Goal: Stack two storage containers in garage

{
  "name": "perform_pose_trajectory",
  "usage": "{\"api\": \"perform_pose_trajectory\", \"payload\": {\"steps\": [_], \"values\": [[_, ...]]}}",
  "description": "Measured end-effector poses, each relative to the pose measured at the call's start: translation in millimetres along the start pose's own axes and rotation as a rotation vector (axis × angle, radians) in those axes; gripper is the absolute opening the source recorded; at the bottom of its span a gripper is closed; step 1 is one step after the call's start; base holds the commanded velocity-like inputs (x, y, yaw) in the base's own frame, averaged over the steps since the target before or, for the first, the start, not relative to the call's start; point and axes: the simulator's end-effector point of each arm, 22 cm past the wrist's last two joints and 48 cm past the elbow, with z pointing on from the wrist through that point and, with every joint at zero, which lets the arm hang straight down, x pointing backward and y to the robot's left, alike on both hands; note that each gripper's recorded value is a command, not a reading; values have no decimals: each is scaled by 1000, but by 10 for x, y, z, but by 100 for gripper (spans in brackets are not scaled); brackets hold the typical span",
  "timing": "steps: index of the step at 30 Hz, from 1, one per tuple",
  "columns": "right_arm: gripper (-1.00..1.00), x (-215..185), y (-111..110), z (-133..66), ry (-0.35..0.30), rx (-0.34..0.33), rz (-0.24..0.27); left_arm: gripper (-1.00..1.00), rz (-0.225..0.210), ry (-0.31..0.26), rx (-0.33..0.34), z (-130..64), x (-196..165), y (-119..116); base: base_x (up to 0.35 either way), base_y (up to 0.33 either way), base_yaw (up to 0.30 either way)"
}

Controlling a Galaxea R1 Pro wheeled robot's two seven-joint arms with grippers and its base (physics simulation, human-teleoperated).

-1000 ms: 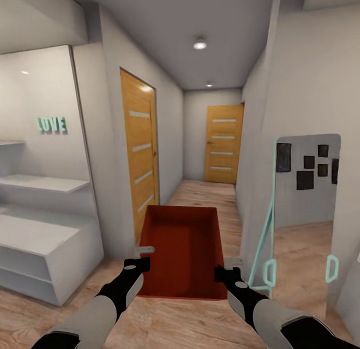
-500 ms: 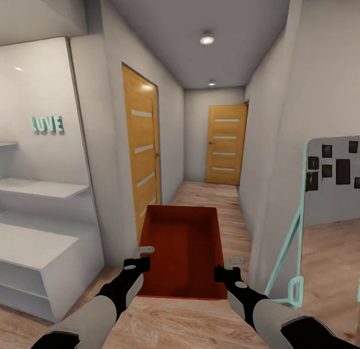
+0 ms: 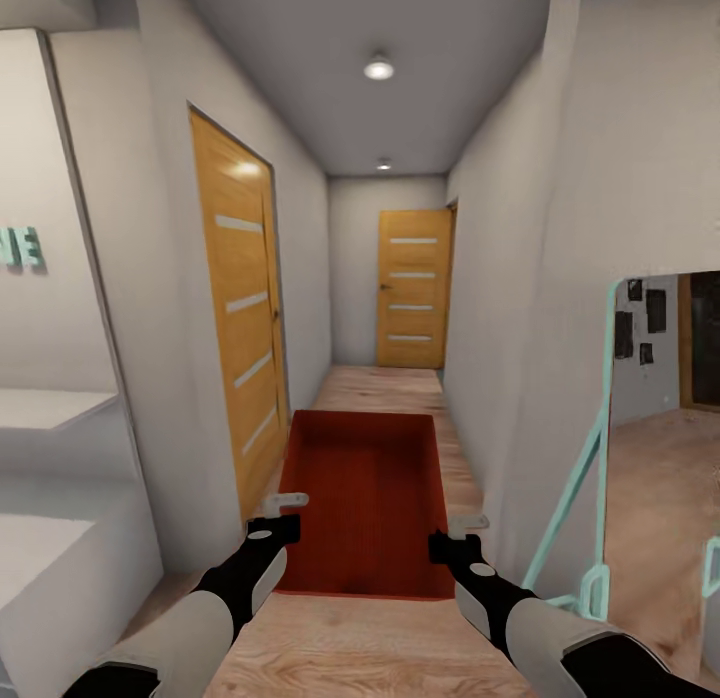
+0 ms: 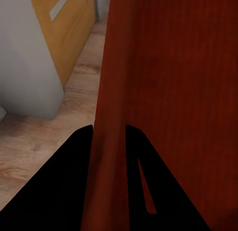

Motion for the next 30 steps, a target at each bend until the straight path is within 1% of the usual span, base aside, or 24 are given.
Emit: {"api": "perform_pose_trajectory", "payload": {"steps": [4, 7, 23, 30], "values": [[-100, -2, 0, 0, 0, 0, 0, -100, 0, -1, 0, 0, -2, 0, 299, 220, -273], [-100, -2, 0, 0, 0, 0, 0, -100, 0, 0, 0, 0, -2, 0, 299, 220, -91], [-100, -3, -2, 1, -1, -1, 0, -100, 0, -1, 0, -1, -4, -2, 299, 214, -5], [-100, -5, -1, 0, -1, 0, 1, -100, 0, -2, 0, -2, -7, -2, 317, 81, 0]]}}
